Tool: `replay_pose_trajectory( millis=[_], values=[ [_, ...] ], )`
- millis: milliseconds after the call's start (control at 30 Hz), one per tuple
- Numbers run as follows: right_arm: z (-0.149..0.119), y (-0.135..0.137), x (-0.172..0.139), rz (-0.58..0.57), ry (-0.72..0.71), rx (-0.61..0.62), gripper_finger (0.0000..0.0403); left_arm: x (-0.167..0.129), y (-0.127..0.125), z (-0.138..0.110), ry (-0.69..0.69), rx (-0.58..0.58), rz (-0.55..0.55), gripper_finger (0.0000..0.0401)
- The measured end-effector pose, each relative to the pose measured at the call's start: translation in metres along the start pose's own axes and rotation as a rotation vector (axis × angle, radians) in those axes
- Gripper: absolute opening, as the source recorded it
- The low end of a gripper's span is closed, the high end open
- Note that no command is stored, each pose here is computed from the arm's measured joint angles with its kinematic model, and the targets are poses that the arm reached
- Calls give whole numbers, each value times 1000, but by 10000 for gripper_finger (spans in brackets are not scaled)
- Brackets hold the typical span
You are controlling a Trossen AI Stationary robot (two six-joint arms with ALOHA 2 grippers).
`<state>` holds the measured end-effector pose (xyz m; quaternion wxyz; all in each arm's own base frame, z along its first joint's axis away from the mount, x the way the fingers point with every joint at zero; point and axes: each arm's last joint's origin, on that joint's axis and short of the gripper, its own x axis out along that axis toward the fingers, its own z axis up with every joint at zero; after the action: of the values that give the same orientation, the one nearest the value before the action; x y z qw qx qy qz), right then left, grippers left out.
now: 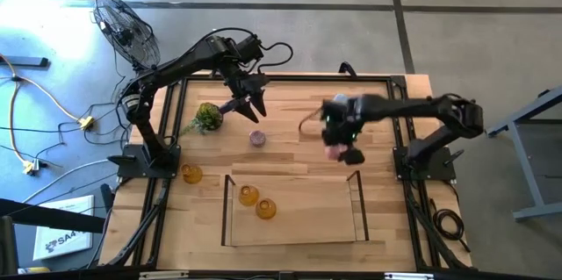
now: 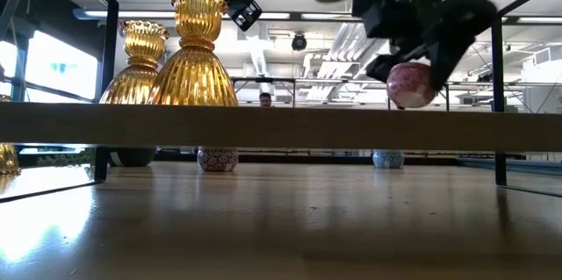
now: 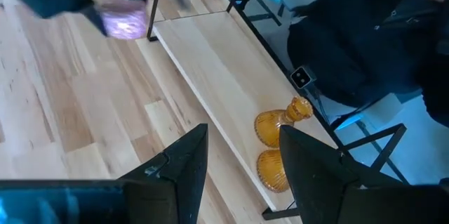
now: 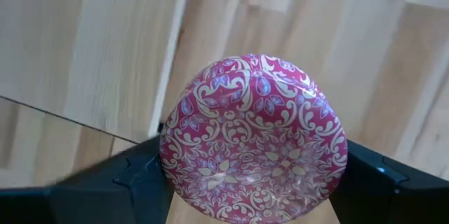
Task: Pick & Place candle stick holders
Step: Put the pink scented candle on the shelf
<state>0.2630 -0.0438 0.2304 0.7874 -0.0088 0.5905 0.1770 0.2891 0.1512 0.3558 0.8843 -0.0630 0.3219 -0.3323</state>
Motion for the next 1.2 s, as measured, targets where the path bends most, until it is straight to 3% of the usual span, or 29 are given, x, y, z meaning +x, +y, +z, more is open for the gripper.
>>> replay_pose_trajectory(
  millis=[167, 433, 833, 1033, 1200],
  values=[
    [29, 46, 6, -100, 37, -54, 289, 0, -2, 1, -49, -4, -46, 172],
    [55, 96, 21, -127, 95, -70, 289, -2, -8, 1, -56, -44, -78, 172],
    [73, 112, 62, -44, 203, 42, 289, 4, -54, 20, -29, 73, -97, 172],
    [78, 120, 80, 5, 195, 68, 290, 6, -61, 23, -15, 91, -98, 172],
    [80, 125, 85, -40, 180, 68, 304, 5, -62, 23, -15, 95, -93, 172]
  ],
)
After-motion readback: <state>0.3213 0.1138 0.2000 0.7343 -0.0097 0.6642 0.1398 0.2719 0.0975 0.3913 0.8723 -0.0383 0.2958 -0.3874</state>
